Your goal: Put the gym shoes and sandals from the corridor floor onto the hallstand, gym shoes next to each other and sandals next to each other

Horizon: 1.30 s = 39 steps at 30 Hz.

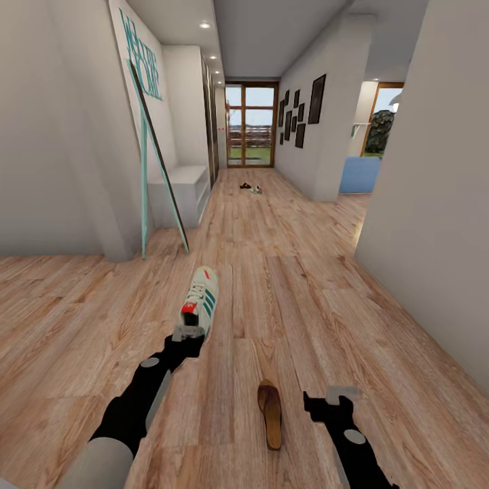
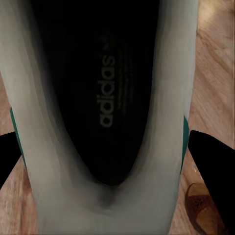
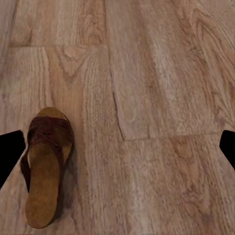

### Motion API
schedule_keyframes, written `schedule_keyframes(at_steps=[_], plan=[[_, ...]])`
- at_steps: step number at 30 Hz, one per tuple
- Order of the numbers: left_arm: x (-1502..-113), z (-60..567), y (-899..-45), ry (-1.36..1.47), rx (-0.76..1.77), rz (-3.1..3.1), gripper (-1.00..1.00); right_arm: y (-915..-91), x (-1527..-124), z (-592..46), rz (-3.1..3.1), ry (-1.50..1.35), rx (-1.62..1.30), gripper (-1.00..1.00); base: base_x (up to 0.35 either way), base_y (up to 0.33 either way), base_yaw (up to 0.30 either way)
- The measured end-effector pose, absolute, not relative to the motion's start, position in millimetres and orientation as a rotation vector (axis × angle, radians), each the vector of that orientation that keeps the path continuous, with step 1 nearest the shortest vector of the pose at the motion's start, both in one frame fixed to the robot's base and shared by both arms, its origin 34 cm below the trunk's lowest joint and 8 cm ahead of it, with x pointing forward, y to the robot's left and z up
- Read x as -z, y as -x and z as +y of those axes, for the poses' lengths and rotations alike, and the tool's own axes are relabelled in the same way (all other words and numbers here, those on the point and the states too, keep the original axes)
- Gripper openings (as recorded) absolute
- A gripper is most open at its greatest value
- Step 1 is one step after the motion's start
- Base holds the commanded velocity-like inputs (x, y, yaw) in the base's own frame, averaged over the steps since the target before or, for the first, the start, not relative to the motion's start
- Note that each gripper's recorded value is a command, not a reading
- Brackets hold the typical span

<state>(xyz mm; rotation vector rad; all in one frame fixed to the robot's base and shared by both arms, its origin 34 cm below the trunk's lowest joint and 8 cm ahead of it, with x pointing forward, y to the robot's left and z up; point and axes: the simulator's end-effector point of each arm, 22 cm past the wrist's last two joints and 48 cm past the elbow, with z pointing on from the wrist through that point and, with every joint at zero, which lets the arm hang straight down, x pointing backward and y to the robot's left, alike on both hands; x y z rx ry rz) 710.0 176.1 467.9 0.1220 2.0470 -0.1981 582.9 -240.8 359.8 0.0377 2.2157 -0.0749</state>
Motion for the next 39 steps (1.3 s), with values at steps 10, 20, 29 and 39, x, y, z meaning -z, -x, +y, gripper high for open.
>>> schedule_keyframes(at_steps=[10, 20, 29, 39], plan=[[-519.6, 165.4, -737.3, -0.156, 0.208, 1.994, -1.0, -636.7, -380.0, -200.6, 2.262, -0.025, 0.012, 1.0, 0.002, 0.0, 0.0], [-537.0, 138.3, -735.5, -0.251, 0.212, 1.967, -1.0, -598.7, -323.0, -183.8, 2.414, -0.014, -0.031, 1.0, 0.116, 0.0, 0.0], [-528.3, 136.4, -729.2, -0.256, 0.223, 1.98, -1.0, -551.8, -274.2, -169.2, 2.556, 0.018, -0.061, 1.0, 0.004, 0.0, 0.0], [-527.3, 125.5, -724.4, -0.291, 0.276, 1.978, -1.0, -539.1, -263.6, -165.8, 2.59, 0.026, -0.069, 1.0, 0.14, 0.0, 0.0]])
